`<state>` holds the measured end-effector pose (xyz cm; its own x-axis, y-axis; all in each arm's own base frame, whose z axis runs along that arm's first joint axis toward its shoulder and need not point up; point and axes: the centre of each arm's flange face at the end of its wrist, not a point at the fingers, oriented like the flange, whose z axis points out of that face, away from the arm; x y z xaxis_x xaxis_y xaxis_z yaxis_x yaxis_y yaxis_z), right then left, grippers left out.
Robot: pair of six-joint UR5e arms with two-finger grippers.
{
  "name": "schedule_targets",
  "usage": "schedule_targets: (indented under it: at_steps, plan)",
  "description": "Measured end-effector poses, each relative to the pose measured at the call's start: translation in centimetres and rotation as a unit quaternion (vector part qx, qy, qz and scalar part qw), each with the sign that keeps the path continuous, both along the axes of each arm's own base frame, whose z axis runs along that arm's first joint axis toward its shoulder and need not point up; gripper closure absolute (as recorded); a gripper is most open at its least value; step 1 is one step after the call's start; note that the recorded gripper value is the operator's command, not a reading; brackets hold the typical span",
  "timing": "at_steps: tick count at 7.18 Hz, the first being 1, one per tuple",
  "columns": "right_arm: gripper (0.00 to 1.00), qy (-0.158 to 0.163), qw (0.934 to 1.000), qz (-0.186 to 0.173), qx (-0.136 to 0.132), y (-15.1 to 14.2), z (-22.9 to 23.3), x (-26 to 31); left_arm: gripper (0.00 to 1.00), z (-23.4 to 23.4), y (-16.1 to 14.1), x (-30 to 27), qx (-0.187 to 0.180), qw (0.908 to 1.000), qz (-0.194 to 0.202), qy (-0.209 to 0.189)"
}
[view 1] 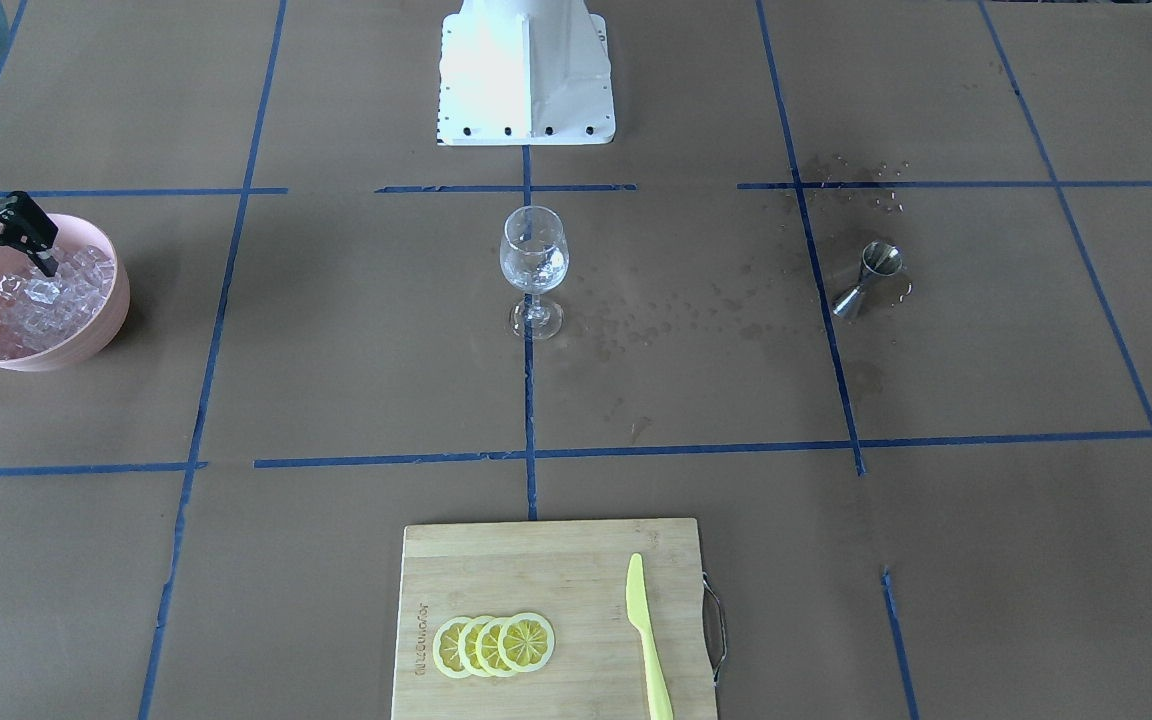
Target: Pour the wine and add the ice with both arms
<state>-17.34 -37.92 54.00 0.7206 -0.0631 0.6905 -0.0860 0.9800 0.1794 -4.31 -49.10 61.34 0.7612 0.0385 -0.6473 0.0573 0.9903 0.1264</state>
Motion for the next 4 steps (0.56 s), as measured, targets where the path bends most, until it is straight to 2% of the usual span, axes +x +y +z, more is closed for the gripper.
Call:
schedule_targets:
  at_steps: [1,2,3,4]
  plan:
    - [0.21,0.006,0.9999,0.012,-0.007,0.2,0.4,-0.8,0.0,0.0,0.0,0.0,0.001,1.0,0.0,0.0]
    - [0.31,0.013,0.9996,0.021,-0.01,0.4,0.5,-1.7,0.0,0.0,0.0,0.0,0.001,1.0,0.0,0.0]
    - [0.51,0.016,0.9995,0.025,-0.012,0.6,0.6,-2.3,0.0,0.1,0.0,0.1,0.001,1.0,0.001,0.0]
    - [0.76,0.018,0.9994,0.026,-0.012,0.8,0.6,-2.8,0.0,0.1,0.0,0.1,0.002,1.0,0.001,0.0]
